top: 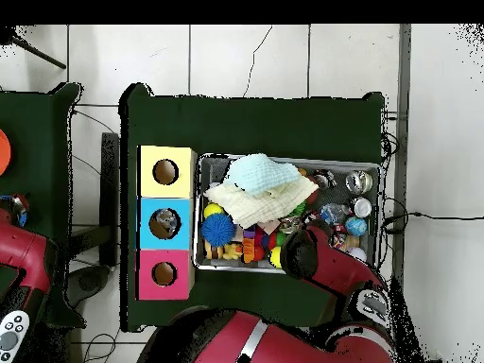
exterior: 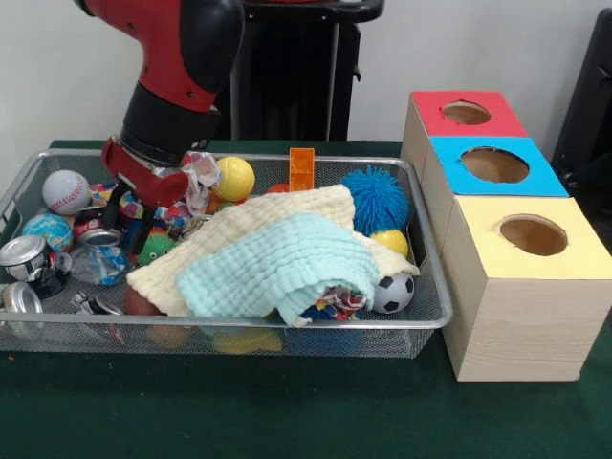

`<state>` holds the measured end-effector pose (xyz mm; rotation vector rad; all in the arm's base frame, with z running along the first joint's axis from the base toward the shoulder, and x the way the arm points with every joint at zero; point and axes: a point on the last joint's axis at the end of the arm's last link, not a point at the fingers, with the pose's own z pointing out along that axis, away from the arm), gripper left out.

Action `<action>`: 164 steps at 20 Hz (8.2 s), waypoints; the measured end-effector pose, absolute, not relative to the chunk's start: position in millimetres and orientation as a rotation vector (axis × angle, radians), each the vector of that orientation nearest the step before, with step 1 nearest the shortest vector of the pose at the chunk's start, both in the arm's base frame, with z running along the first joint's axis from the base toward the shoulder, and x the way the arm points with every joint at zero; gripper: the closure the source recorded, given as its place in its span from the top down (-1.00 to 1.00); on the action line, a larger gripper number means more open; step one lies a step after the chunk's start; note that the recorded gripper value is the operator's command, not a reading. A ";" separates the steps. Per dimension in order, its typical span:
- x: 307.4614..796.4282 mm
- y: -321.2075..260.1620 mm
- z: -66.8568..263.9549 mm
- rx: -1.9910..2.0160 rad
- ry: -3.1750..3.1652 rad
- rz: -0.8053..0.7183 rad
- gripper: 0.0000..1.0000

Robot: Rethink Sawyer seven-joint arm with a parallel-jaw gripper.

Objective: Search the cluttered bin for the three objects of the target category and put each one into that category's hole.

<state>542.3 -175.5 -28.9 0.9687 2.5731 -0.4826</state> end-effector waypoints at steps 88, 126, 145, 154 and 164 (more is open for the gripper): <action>587.2 -154.5 20.4 0.875 2.487 -0.184 1.00; 550.2 -217.2 -52.8 1.045 2.436 -0.120 1.00; 566.9 -229.9 -60.9 1.016 2.410 -0.117 1.00; 568.5 -247.7 -59.8 0.999 2.391 -0.111 1.00; 579.9 -254.2 -56.9 0.964 2.371 -0.095 -1.00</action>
